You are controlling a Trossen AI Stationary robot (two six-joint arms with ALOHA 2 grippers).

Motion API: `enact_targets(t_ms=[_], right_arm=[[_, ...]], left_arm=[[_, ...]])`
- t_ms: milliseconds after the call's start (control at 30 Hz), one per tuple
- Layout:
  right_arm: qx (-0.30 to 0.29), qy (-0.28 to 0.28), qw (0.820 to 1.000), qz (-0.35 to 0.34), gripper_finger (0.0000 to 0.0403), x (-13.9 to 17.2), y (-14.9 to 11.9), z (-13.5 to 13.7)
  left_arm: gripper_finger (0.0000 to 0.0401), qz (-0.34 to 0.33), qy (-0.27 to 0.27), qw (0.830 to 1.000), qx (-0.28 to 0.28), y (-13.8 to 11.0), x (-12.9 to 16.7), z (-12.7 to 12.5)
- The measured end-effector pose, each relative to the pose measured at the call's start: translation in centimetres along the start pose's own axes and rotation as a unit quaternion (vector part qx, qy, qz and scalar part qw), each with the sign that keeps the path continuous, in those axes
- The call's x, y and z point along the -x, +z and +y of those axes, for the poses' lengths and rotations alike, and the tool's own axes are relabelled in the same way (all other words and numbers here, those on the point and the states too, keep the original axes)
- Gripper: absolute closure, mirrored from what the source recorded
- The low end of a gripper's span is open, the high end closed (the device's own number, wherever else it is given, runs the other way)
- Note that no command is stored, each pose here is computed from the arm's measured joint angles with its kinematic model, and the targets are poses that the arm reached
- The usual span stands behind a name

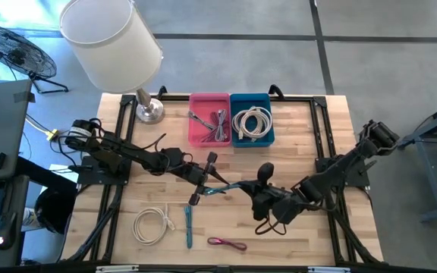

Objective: Pick & Place USB Port
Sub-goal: Put the right blue charger cable into the pink bin

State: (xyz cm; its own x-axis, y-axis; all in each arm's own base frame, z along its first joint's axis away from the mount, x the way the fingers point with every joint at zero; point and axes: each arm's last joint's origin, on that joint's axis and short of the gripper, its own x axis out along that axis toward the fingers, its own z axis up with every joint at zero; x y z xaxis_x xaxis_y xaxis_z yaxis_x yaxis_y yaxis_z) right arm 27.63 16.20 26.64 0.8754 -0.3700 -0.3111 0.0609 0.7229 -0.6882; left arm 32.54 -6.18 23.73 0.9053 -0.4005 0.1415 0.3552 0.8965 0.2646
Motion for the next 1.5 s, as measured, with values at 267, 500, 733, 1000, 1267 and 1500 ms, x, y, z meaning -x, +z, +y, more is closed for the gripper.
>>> enact_targets(t_ms=[267,500,733,1000,1267,1500], right_arm=[[-0.014,0.021,1.000,-0.001,0.0397,-0.7,-0.2,-0.3],[-0.011,0.023,1.000,0.000,0.0392,-0.7,-0.2,-0.3],[-0.022,0.032,0.999,-0.005,0.0319,-0.7,-0.2,-0.2],[-0.022,-0.026,0.999,0.016,0.0264,-0.6,-0.3,-0.5],[-0.014,-0.057,0.998,0.030,0.0246,-0.5,-0.4,-0.6],[-0.015,-0.072,0.996,0.052,0.0253,-1.6,-1.0,-1.5]], left_arm=[[0.0278,-0.005,0.017,0.999,-0.030,0.1,0.0,0.2],[0.0377,-0.005,0.026,0.999,-0.041,0.2,0.0,0.3],[0.0377,0.036,0.069,0.996,-0.049,-0.4,0.1,0.8],[0.0377,0.150,0.185,0.969,-0.072,-0.4,2.5,4.6],[0.0377,0.349,0.301,0.885,-0.057,-0.3,8.4,8.9],[0.0377,0.388,0.265,0.883,0.016,-2.6,10.8,11.4]])
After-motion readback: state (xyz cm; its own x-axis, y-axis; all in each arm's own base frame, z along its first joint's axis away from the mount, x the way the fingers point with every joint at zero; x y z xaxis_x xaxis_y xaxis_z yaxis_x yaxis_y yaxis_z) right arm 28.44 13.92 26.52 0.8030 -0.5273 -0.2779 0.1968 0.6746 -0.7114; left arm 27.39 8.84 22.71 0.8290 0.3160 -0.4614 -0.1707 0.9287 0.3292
